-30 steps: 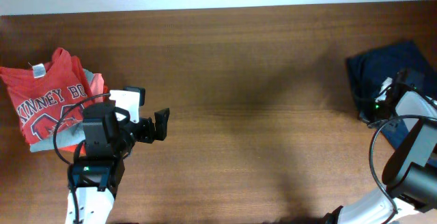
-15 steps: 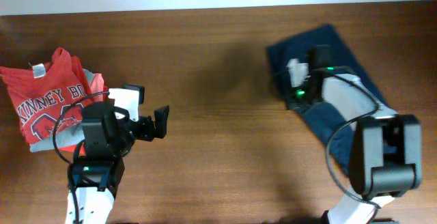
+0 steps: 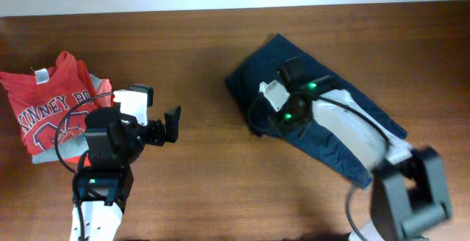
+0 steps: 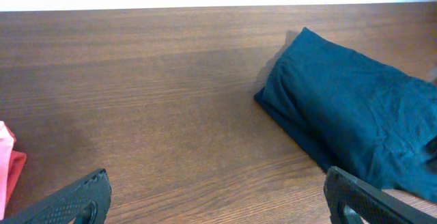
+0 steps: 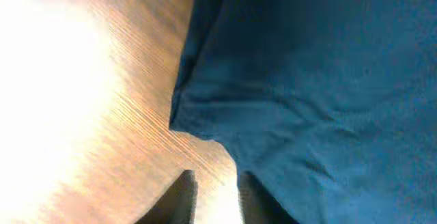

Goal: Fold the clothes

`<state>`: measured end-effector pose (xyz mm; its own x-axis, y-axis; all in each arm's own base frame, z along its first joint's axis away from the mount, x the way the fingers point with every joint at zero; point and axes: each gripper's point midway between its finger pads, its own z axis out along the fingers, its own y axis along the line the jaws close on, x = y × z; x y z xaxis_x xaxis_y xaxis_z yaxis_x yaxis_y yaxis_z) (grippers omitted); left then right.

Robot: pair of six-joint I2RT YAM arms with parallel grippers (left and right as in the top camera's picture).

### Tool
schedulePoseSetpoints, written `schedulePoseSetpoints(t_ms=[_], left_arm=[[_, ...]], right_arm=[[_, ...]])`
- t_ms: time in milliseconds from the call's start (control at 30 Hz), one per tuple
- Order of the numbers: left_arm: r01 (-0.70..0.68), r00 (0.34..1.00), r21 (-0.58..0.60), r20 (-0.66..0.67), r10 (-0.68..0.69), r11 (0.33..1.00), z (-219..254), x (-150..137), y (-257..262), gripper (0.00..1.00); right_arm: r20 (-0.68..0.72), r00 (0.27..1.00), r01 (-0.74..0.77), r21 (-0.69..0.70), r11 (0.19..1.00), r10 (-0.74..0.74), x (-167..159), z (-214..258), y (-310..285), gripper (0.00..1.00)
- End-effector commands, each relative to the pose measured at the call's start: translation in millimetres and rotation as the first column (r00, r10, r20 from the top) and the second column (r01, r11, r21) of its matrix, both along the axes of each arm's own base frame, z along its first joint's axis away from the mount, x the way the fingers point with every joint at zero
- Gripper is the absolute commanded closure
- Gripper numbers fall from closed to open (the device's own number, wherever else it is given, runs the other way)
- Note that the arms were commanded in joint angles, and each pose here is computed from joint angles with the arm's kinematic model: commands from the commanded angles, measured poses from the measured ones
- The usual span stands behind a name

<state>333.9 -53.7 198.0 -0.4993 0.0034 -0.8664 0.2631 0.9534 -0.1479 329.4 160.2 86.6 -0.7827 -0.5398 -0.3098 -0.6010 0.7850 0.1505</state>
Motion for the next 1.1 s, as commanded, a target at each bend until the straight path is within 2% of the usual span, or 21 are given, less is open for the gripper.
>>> schedulePoseSetpoints(t_ms=[0, 100, 233, 267, 300, 367, 400, 467, 533, 567, 633, 667, 700, 733, 800, 900, 1067], left_arm=[[-0.008, 0.999, -0.002, 0.031, 0.008, 1.000, 27, 12, 0, 0.01], [-0.007, 1.000, -0.001, -0.012, 0.007, 1.000, 34, 21, 0, 0.01], [0.010, 0.992, 0.000, -0.124, -0.010, 1.000, 31, 38, -6, 0.01], [0.022, 0.988, 0.000, -0.155, -0.022, 1.000, 29, 43, -11, 0.01], [0.036, 0.982, 0.000, -0.183, -0.036, 0.999, 26, 48, -16, 0.01], [0.072, 0.972, 0.004, -0.225, -0.069, 0.997, 21, 59, -30, 0.01], [0.140, 0.961, 0.016, -0.245, -0.132, 0.990, 16, 70, -48, 0.01], [0.221, 0.944, 0.016, -0.254, -0.210, 0.975, 11, 81, -71, 0.01], [0.301, 0.922, 0.011, -0.259, -0.288, 0.953, 3, 94, -96, 0.01], [0.328, 0.913, 0.011, -0.262, -0.313, 0.945, -2, 99, -106, 0.01], [0.360, 0.901, 0.012, -0.263, -0.344, 0.933, -13, 113, -124, 0.01], [0.375, 0.897, 0.013, -0.257, -0.359, 0.927, -18, 120, -134, 0.01], [0.390, 0.893, 0.012, -0.247, -0.375, 0.921, -24, 126, -144, 0.01], [0.411, 0.887, 0.006, -0.231, -0.399, 0.912, -28, 131, -155, 0.01], [0.439, 0.881, 0.002, -0.196, -0.430, 0.899, -37, 141, -172, 0.01], [0.467, 0.873, 0.007, -0.163, -0.460, 0.884, -55, 152, -194, 0.01], [0.506, 0.848, 0.001, -0.186, -0.497, 0.863, -98, 154, -220, 0.01]], right_arm=[[0.147, 0.978, 0.144, 0.053, 0.988, -0.150, 12, 63, -25, 0.55], [0.174, 0.932, 0.311, 0.071, 0.948, -0.318, 10, 89, -59, 0.56], [0.103, 0.792, 0.599, 0.062, 0.798, -0.602, -5, 96, -118, 0.56], [0.074, 0.750, 0.655, 0.056, 0.754, -0.657, -9, 94, -130, 0.51], [0.042, 0.701, 0.710, 0.043, 0.703, -0.711, -14, 91, -144, 0.43], [0.002, 0.629, 0.777, 0.019, 0.629, -0.777, -22, 86, -166, 0.23], [-0.029, 0.585, 0.811, 0.008, 0.585, -0.810, -28, 81, -180, 0.10], [-0.072, 0.543, 0.839, 0.015, 0.544, -0.836, -33, 78, -192, 0.04], [-0.100, 0.503, 0.863, 0.011, 0.505, -0.858, -37, 74, -203, 0.04], [-0.108, 0.486, 0.872, 0.003, 0.489, -0.867, -40, 72, -208, 0.11], [-0.124, 0.459, 0.886, -0.014, 0.464, -0.880, -44, 69, -215, 0.55], [-0.130, 0.450, 0.889, -0.022, 0.457, -0.883, -46, 66, -217, 0.62], [-0.136, 0.447, 0.890, -0.029, 0.455, -0.884, -48, 63, -219, 0.62], [-0.142, 0.445, 0.890, -0.037, 0.454, -0.884, -50, 58, -219, 0.57], [-0.156, 0.436, 0.892, -0.054, 0.449, -0.886, -54, 50, -220, 0.40], [-0.182, 0.430, 0.890, -0.080, 0.449, -0.884, -60, 34, -218, 0.38], [-0.215, 0.421, 0.885, -0.115, 0.451, -0.881, -69, 13, -215, 0.37]])
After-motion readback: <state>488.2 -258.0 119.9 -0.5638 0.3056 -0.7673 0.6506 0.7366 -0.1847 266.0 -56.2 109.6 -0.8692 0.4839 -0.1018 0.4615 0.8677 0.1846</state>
